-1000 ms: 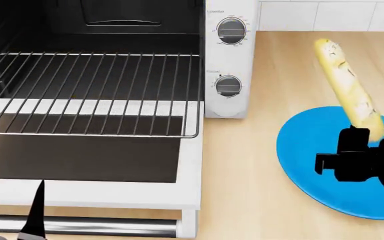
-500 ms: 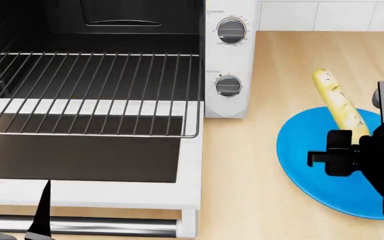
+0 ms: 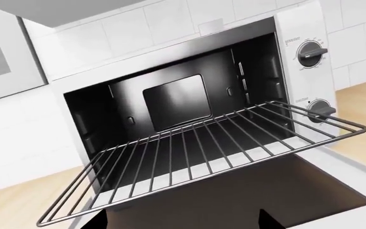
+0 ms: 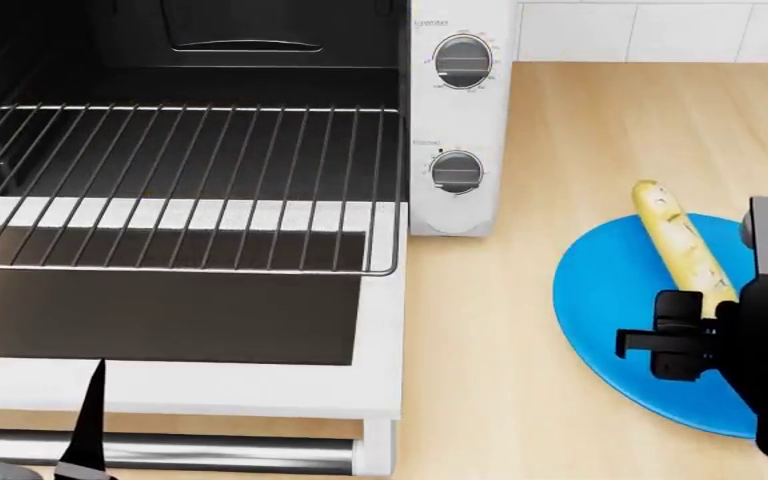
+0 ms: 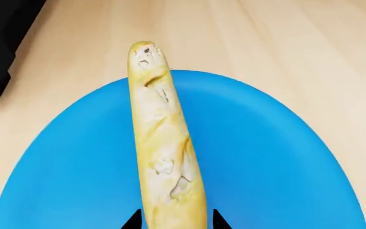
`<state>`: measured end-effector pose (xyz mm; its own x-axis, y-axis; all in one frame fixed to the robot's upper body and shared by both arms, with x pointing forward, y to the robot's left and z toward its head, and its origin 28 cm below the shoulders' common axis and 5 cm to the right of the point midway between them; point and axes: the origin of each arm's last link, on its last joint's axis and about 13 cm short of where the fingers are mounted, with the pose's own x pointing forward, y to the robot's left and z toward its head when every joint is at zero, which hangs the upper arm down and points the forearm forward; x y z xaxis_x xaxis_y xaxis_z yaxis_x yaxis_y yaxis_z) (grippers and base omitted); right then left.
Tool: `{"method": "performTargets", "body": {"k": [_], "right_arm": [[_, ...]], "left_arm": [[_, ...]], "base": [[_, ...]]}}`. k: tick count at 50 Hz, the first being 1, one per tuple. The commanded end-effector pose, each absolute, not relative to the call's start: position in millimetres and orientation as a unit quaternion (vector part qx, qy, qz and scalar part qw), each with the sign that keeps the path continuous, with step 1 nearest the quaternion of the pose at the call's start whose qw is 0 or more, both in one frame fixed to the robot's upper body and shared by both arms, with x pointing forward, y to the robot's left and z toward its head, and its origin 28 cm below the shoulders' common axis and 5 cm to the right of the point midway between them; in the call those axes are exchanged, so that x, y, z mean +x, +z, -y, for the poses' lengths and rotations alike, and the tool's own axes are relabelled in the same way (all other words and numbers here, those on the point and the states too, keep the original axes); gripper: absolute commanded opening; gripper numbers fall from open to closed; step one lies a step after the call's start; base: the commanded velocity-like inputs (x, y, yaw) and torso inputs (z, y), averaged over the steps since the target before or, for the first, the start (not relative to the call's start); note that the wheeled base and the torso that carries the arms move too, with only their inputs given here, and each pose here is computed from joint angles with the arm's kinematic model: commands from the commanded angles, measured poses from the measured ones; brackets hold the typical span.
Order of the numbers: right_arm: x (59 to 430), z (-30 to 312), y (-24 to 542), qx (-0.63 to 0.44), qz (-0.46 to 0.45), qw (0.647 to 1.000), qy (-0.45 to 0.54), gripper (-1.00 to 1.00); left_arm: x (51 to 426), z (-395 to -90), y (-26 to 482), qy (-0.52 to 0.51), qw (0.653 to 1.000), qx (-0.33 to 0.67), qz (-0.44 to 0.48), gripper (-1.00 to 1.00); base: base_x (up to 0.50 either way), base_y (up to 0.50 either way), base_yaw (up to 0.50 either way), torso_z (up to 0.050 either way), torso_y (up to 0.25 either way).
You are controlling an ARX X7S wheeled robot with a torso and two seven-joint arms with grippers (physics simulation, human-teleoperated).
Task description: Pick the baguette from the rack and place it on the plate on the counter.
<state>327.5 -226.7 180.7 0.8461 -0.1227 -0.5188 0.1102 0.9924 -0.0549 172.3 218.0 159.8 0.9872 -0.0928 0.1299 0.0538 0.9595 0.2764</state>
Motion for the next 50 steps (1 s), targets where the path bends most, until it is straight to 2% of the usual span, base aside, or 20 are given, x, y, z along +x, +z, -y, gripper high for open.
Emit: {"method": "performTargets", "body": {"k": [1,7,8,20,23,34,50], "right_arm": [[320,234,177,-0.007,-0.275,0.959,-0.071,-1.00],[319,235,176,-0.003,-0.273,0.959,-0.073,-1.00],[319,235,179,-0.007,-0.270,0.960,-0.076,1.00],[310,234,204,-0.028,-0.220,0.971,-0.089,1.00],[305,228,215,-0.032,-0.183,0.979,-0.086,1.00],[268,205,237,-0.054,-0.106,0.992,-0.046,1.00],[209,180,236,-0.075,-0.024,0.997,-0.023,1.00]], "left_arm": [[173,-217,160,-0.039,0.987,0.137,0.073,1.00],[171,-217,161,-0.039,0.987,0.137,0.073,1.00],[171,-217,161,-0.039,0.987,0.137,0.073,1.00],[167,-217,160,-0.041,0.987,0.137,0.070,1.00],[166,-218,160,-0.039,0.987,0.138,0.070,1.00],[169,-215,159,-0.045,0.987,0.138,0.068,1.00],[170,-213,164,-0.048,0.986,0.139,0.073,1.00]], "base": [[0.00,0.00,0.00,0.000,0.000],[0.00,0.00,0.00,0.000,0.000],[0.00,0.00,0.00,0.000,0.000],[0.00,0.00,0.00,0.000,0.000],[0.00,0.00,0.00,0.000,0.000],[0.00,0.00,0.00,0.000,0.000],[0.00,0.00,0.00,0.000,0.000]]}}
